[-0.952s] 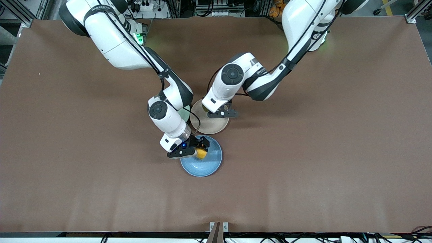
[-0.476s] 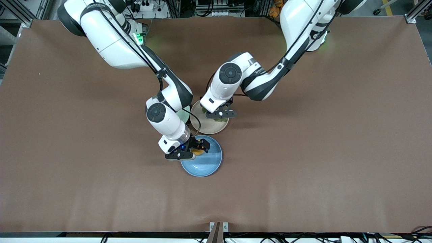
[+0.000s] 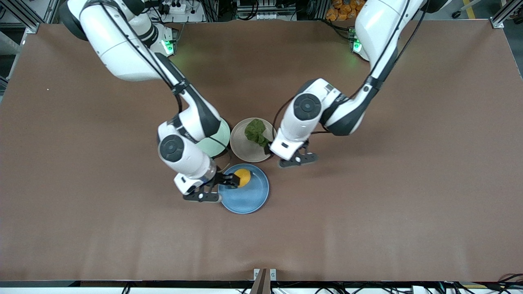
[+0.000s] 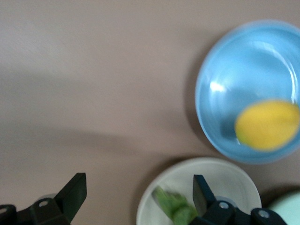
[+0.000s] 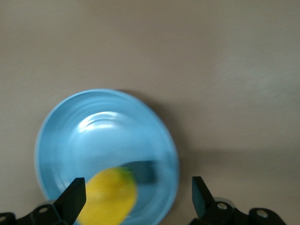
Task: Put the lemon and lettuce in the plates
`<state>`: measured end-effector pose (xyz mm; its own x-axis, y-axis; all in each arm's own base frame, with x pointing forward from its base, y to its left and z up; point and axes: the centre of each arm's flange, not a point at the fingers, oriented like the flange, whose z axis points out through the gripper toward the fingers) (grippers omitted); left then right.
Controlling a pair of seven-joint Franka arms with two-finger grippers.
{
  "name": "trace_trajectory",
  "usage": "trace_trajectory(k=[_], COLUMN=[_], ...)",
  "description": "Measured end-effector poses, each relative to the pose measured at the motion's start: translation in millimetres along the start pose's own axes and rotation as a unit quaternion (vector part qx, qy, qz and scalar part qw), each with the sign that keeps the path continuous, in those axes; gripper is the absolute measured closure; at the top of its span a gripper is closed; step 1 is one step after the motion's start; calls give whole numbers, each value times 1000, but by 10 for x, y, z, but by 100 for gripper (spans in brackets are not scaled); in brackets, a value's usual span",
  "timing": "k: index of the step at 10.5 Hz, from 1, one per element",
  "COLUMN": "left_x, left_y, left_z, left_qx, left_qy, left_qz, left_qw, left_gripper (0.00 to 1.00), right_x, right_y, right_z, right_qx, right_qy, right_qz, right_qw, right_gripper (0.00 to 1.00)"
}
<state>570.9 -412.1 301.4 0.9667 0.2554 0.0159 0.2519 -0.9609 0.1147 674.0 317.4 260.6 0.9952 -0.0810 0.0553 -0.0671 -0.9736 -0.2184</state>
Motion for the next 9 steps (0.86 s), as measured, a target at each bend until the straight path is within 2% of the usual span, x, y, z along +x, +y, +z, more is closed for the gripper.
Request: trace_trajectory(k=[1, 4, 6, 9], left_x=[154, 656, 1044, 1497], left_y=[-115, -564, -993, -1583], left_z=[-84, -276, -343, -492], left_qx=[4, 26, 47, 57], left_qy=[14, 53, 72, 84], left_qz=[-10, -15, -12, -22], left_qw=[1000, 998, 996, 995], left_gripper=[0, 0, 0, 0], right_x=[105, 308, 267, 102], right_y=[222, 946, 1407, 2115], right_z=[-70, -523, -781, -1020], right_qx=[-7, -50, -79, -102], right_qy=[-5, -46, -67, -87], right_qz=[-10, -42, -61, -92], right_qw=[1000, 997, 993, 987], right_gripper=[0, 0, 0, 0])
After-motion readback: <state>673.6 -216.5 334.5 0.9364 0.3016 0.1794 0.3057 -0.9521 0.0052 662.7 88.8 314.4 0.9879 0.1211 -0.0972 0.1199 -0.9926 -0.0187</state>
